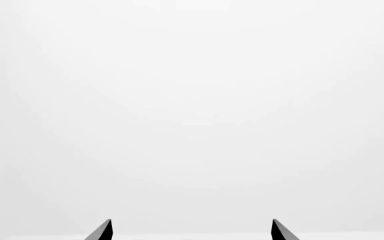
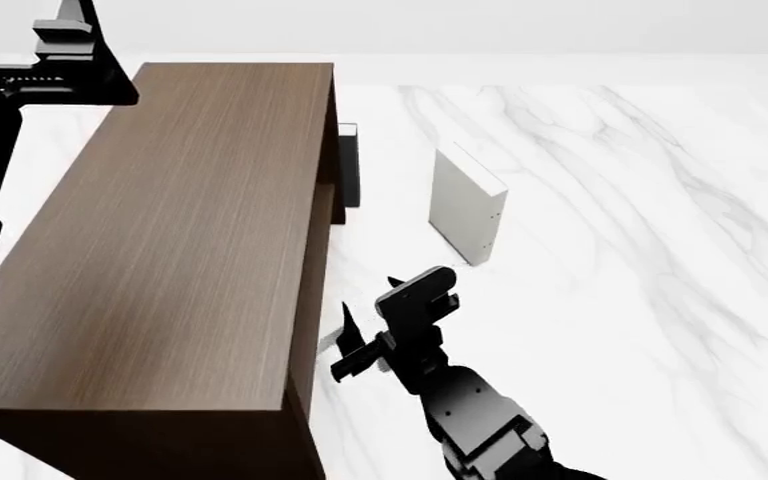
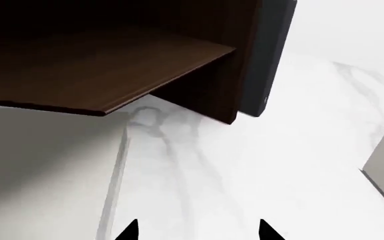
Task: Pick up the book on the right and place it under the cabinet shelf.
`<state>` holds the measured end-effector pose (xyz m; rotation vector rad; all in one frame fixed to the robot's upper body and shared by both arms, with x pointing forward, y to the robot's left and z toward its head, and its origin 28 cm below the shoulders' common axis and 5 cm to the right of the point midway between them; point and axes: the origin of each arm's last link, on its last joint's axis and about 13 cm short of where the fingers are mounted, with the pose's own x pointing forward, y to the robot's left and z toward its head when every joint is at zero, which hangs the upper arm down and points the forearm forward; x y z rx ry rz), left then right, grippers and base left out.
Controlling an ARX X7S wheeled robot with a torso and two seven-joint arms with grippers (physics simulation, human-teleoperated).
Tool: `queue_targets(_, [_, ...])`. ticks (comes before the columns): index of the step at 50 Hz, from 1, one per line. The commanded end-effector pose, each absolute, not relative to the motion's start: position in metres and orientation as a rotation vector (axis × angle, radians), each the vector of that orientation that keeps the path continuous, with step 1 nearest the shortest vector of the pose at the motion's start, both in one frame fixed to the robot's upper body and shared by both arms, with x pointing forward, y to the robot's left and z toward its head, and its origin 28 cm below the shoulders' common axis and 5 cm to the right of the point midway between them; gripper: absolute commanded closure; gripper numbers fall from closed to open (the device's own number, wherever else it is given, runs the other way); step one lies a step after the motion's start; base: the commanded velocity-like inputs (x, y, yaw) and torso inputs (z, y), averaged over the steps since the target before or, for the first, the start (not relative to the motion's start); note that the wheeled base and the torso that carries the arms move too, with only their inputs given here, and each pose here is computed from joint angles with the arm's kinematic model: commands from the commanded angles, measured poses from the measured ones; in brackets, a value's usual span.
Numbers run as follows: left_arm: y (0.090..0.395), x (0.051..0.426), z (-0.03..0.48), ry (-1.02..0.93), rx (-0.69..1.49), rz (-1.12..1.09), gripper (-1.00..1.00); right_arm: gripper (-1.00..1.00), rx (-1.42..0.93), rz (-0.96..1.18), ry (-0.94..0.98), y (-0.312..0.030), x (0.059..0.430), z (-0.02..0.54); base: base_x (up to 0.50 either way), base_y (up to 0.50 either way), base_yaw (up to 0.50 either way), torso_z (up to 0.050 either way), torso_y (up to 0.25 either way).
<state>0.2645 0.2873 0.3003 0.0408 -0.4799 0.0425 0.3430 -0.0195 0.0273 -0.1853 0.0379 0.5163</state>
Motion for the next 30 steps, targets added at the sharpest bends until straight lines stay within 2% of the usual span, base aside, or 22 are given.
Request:
queue_targets(1, [0.2884,0.2646,0.2997,-0.480,0.042,0.045,-1.00,-1.00,-0.281,0.658,0.155,-0.0168,0.3254,0.0010,0.00,0.00,0.00,0.000,0.000])
queue_targets(30, [0.2917,0.2625,0.3032,-0.489,0.041,0.053,-1.00,-1.00,-0.286,0.690,0.140,-0.0078,0.3250,0.0062,0.00,0.00,0.00,-0.001,-0.003])
